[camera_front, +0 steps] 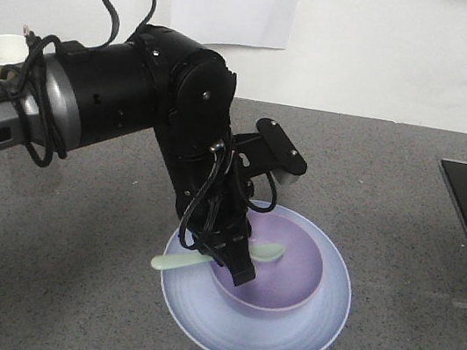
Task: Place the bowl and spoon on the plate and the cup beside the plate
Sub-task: 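Swing the left gripper over the bowl and lower the spoon into it, then release the spoon and move the left gripper toward the paper cup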
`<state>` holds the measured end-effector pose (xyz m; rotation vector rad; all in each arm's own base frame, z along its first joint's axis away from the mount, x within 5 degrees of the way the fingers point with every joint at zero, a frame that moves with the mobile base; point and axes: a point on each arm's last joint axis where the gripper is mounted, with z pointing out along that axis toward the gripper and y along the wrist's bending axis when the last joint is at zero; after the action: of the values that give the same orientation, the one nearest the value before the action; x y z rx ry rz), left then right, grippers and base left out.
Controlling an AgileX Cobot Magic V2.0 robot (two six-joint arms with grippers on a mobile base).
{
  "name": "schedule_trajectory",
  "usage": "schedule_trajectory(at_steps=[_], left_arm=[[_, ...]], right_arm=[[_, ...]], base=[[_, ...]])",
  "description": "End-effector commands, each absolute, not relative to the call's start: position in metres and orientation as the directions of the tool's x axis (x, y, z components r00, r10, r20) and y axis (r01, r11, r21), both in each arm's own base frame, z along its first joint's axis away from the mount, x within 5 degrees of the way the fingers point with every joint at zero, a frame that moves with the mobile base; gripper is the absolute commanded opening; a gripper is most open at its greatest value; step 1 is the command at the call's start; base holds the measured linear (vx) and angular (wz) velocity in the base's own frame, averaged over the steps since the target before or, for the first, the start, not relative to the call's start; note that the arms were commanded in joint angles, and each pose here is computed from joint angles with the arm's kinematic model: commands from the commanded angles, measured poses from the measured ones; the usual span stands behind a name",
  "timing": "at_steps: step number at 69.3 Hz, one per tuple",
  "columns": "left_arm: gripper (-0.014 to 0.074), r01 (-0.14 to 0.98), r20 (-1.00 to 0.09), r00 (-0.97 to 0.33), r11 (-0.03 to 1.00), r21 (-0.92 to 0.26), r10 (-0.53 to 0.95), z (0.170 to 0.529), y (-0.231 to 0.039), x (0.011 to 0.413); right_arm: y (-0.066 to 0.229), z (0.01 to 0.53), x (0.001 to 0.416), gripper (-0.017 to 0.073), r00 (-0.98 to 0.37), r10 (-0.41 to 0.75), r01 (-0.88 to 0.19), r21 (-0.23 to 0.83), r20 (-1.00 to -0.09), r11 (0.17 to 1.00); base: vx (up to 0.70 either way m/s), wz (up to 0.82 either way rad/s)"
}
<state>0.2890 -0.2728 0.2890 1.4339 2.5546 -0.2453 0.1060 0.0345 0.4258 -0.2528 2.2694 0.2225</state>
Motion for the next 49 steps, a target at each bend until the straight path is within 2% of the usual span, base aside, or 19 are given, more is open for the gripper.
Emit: schedule_trajectory(at_steps=[1, 14, 32, 41, 49], left_arm=[[0.0333, 0.855, -0.345, -0.495, 0.518, -0.029, 0.797, 0.318, -0.272, 0.284], [0.0419, 0.855, -0.354, -0.493, 0.518, -0.026, 0.795, 0.319, -0.272, 0.284], [0.0426, 0.851, -0.363, -0.485, 0.525, 0.014, 0.796, 0.324, -0.268, 0.285], [0.0426, 0.785, -0.408, -0.534, 0.613, 0.085, 0.740, 0.339, -0.255, 0.290], [0.0426, 0.700, -0.468, -0.575, 0.700, 0.144, 0.671, 0.362, -0.228, 0.296]], right_arm=[[0.035, 0.436, 0.109, 0.0538, -0.586, -0.090, -0.256, 0.079, -0.805, 0.963], [0.035, 0.436, 0.109, 0.0538, -0.586, -0.090, -0.256, 0.079, -0.805, 0.963], [0.035, 0.436, 0.109, 0.0538, -0.586, -0.090, -0.256, 0.079, -0.805, 0.963], [0.035, 0.436, 0.108, 0.0538, -0.587, -0.090, -0.256, 0.079, -0.805, 0.963], [0.035, 0.436, 0.108, 0.0538, -0.587, -0.090, -0.256, 0.079, -0.804, 0.963]], base=[[0.00, 0.00], [0.00, 0.00], [0.00, 0.00], [0.00, 0.00], [0.00, 0.00]])
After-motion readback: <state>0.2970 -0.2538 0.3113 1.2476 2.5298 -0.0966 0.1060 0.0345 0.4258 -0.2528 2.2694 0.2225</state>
